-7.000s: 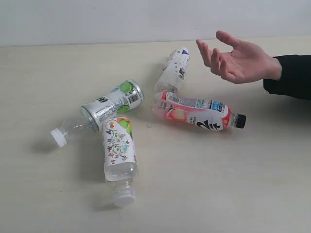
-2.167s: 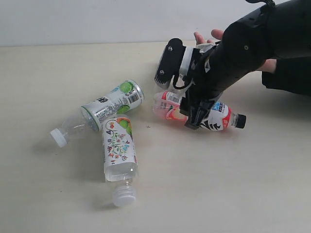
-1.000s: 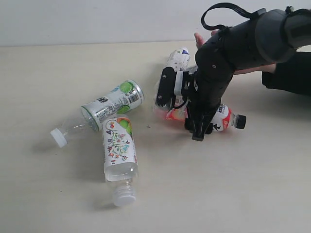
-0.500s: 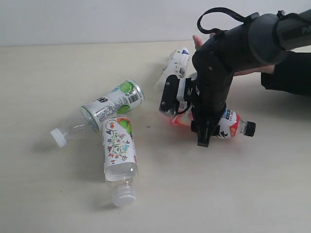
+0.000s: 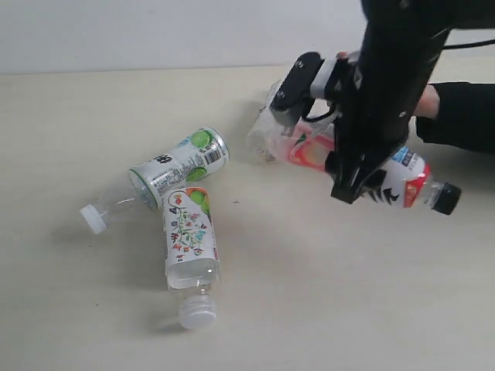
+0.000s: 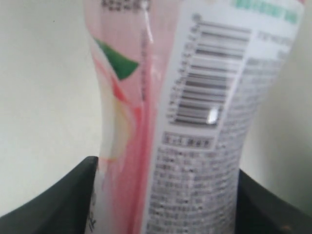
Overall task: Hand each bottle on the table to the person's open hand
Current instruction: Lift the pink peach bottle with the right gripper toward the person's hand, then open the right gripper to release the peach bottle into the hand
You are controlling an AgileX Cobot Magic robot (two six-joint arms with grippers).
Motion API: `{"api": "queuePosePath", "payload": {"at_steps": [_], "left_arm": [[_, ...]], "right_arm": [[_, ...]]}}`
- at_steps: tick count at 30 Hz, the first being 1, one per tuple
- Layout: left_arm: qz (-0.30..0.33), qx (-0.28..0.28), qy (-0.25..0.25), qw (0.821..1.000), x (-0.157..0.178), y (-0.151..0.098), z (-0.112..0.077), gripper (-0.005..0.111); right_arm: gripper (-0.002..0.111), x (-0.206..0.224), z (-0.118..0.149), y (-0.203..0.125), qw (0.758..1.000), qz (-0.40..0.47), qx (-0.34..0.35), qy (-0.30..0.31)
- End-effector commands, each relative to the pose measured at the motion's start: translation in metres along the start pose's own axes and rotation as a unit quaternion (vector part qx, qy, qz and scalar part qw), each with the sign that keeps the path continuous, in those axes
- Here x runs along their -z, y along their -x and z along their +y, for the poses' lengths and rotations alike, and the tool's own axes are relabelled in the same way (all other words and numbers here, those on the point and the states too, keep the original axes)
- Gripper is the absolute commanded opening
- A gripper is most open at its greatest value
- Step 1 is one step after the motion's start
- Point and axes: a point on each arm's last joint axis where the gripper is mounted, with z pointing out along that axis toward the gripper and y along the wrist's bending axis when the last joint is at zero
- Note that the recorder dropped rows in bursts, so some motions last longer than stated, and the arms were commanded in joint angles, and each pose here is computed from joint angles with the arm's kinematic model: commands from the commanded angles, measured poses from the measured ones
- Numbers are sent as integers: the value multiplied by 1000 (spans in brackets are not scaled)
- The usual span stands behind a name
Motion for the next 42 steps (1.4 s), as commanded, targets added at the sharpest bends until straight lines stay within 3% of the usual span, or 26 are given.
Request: {"api": "queuePosePath", "payload": {"at_steps": [1, 8, 13, 18, 21, 25, 28, 31, 35, 42], "left_arm": [[-6, -4, 0, 1000, 1, 1, 0, 0], [-6, -4, 0, 1000, 1, 1, 0, 0], [-6, -4, 0, 1000, 1, 1, 0, 0], [-6, -4, 0, 1000, 1, 1, 0, 0], [-6, -4, 0, 1000, 1, 1, 0, 0], [-6, -4, 0, 1000, 1, 1, 0, 0], [-6, -4, 0, 1000, 1, 1, 0, 0], [-6, -4, 0, 1000, 1, 1, 0, 0], [-6, -4, 0, 1000, 1, 1, 0, 0], [-6, -4, 0, 1000, 1, 1, 0, 0]], "right_arm": [[0, 60, 7, -26, 996, -35, -80, -16], [0, 152, 7, -60, 947, -155, -271, -70], [0, 205, 0, -68, 906, -243, -330, -101], [0, 219, -12, -56, 891, -265, -352, -108], [0, 202, -26, -42, 893, -240, -368, -98], [0, 126, -62, -6, 918, -130, -368, -70], [0, 58, -87, 9, 921, -41, -383, -54], [0, 16, -94, 16, 922, 9, -384, -42], [0, -6, -95, 20, 923, 36, -380, -34], [1, -8, -95, 21, 924, 38, -380, -34]]}}
